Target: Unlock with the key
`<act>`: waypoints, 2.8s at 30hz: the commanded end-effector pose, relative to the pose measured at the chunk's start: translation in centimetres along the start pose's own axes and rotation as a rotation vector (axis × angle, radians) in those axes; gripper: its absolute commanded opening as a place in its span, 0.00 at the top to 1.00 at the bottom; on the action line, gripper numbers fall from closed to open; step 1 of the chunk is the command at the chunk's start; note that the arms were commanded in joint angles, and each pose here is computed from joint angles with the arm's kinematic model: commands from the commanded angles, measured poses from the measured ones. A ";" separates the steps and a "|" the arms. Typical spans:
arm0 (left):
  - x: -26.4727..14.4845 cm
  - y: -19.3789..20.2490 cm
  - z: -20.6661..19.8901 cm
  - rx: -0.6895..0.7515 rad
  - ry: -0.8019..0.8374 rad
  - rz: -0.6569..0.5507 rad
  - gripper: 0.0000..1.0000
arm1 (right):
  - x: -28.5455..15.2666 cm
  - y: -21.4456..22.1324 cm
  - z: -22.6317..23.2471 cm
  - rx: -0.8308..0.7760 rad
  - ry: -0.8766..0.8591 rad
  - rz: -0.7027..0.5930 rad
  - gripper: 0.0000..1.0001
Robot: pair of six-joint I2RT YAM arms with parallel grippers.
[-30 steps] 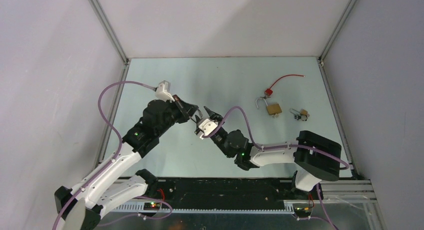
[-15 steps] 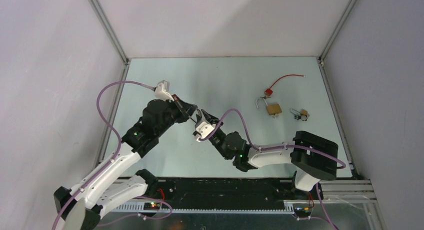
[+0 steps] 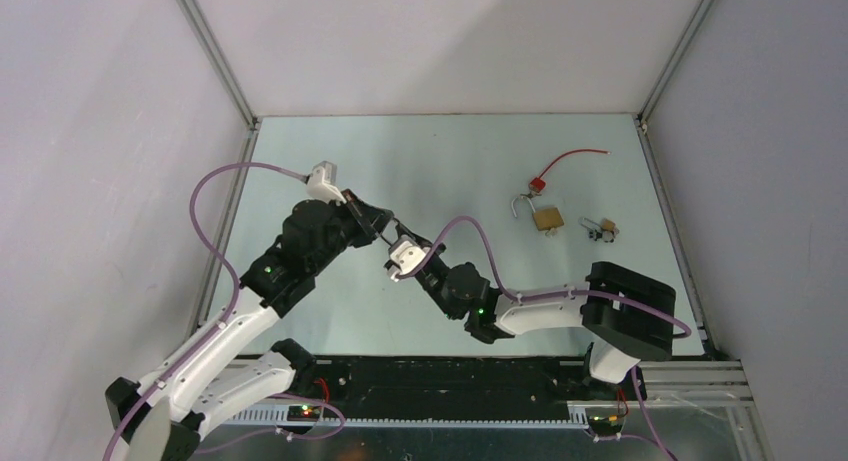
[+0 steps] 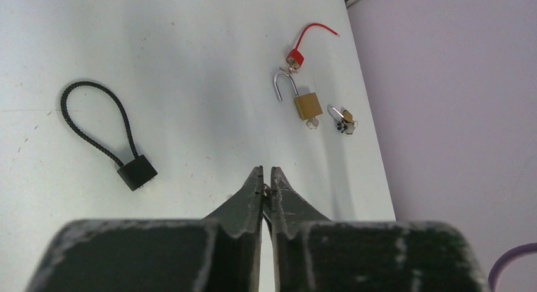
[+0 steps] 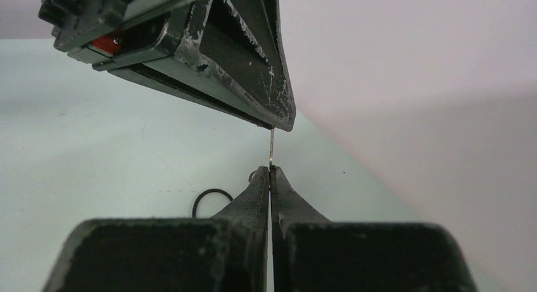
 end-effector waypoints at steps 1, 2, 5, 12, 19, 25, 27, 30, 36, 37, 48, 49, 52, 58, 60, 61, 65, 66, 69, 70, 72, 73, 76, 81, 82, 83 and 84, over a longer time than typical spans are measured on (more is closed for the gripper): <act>-1.5 -2.9 -2.0 0.045 0.066 -0.105 0.85 | 0.2 -2.9 -0.8 0.135 -0.010 -0.044 1.00; -1.7 -3.1 -1.9 0.069 0.064 -0.114 0.78 | 0.2 -3.1 -0.8 0.153 -0.020 -0.045 1.00; -2.5 -4.0 -2.2 0.127 0.083 -0.149 0.64 | 0.0 -3.8 -1.5 0.265 -0.089 -0.033 1.00; -3.7 -4.6 -3.2 0.307 0.210 -0.169 0.41 | -1.4 -5.5 -4.8 0.601 -0.261 -0.052 1.00; -4.7 -4.4 -5.8 0.381 0.461 -0.187 0.34 | -2.9 -6.2 -6.9 0.852 -0.473 -0.085 1.00; -4.2 -4.5 -7.4 0.403 0.576 -0.174 0.36 | -3.7 -6.7 -8.1 0.963 -0.578 -0.107 1.00; -3.4 -4.2 -7.6 0.403 0.586 -0.146 0.38 | -3.9 -6.9 -8.1 0.975 -0.612 -0.110 1.00; -2.9 -4.1 -7.8 0.395 0.600 -0.131 0.43 | -4.1 -7.1 -8.4 0.989 -0.636 -0.119 1.00; -2.2 -3.7 -8.2 0.383 0.635 -0.099 0.55 | -4.2 -7.3 -8.7 1.036 -0.675 -0.137 1.00; -2.2 -3.7 -8.3 0.382 0.639 -0.097 0.57 | -4.2 -7.4 -8.8 1.042 -0.683 -0.145 1.00; -2.4 -3.1 -9.0 0.372 0.728 -0.056 0.79 | -3.8 -7.0 -8.6 1.077 -0.699 -0.153 1.00; -2.5 -3.0 -9.0 0.371 0.736 -0.051 0.79 | -3.8 -7.0 -8.6 1.077 -0.701 -0.157 1.00; -2.4 -2.8 -9.0 0.369 0.745 -0.038 0.81 | -3.7 -7.0 -8.6 1.083 -0.700 -0.160 1.00; -2.6 -2.8 -9.1 0.372 0.755 -0.037 0.99 | -3.7 -7.1 -8.7 1.084 -0.695 -0.165 1.00; -2.6 -2.8 -9.1 0.371 0.750 -0.043 1.00 | -3.7 -7.0 -8.8 1.085 -0.685 -0.159 0.99; -2.6 -2.8 -9.0 0.369 0.743 -0.045 1.00 | -3.7 -7.1 -8.9 1.080 -0.679 -0.161 0.91; -2.4 -3.3 -8.3 0.365 0.672 -0.106 1.00 | -3.6 -6.7 -9.4 1.029 -0.612 -0.141 0.63; -2.4 -3.6 -8.1 0.362 0.648 -0.130 1.00 | -3.5 -6.2 -9.5 1.025 -0.587 -0.118 0.56; -2.3 -3.8 -7.8 0.370 0.617 -0.154 1.00 | -3.7 -6.1 -10.0 0.978 -0.537 -0.108 0.34; -2.2 -3.9 -7.7 0.369 0.610 -0.161 1.00 | -3.6 -5.7 -10.1 0.976 -0.519 -0.089 0.28; -2.2 -4.1 -7.7 0.367 0.604 -0.166 1.00 | -3.9 -5.5 -10.2 0.937 -0.525 -0.077 0.16; -2.2 -4.1 -7.8 0.365 0.603 -0.169 1.00 | -4.0 -5.4 -10.3 0.916 -0.532 -0.073 0.11; -2.2 -4.4 -7.8 0.350 0.590 -0.183 1.00 | -4.3 -5.6 -10.7 0.920 -0.544 -0.077 0.01; -2.2 -4.8 -7.9 0.288 0.577 -0.212 1.00 | -4.7 -7.6 -11.5 0.959 -0.623 -0.180 0.01; -2.2 -4.9 -8.0 0.266 0.586 -0.217 1.00 | -4.6 -7.7 -11.5 0.966 -0.628 -0.189 0.01; -2.3 -4.9 -8.1 0.255 0.592 -0.217 1.00 | -4.6 -8.2 -11.7 0.977 -0.638 -0.221 0.01; -2.3 -4.9 -8.2 0.235 0.603 -0.222 1.00 | -4.5 -8.2 -11.6 1.000 -0.641 -0.221 0.00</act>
Point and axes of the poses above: each gripper's point midway between its finger pads, its own x axis out along the fingers, its own z axis along the line the jaws close on, y = z × x, the point moved 6 cm from there along -x, back along the fingers, and after that the axes turned 5 degrees about x, right-handed, at the moved point
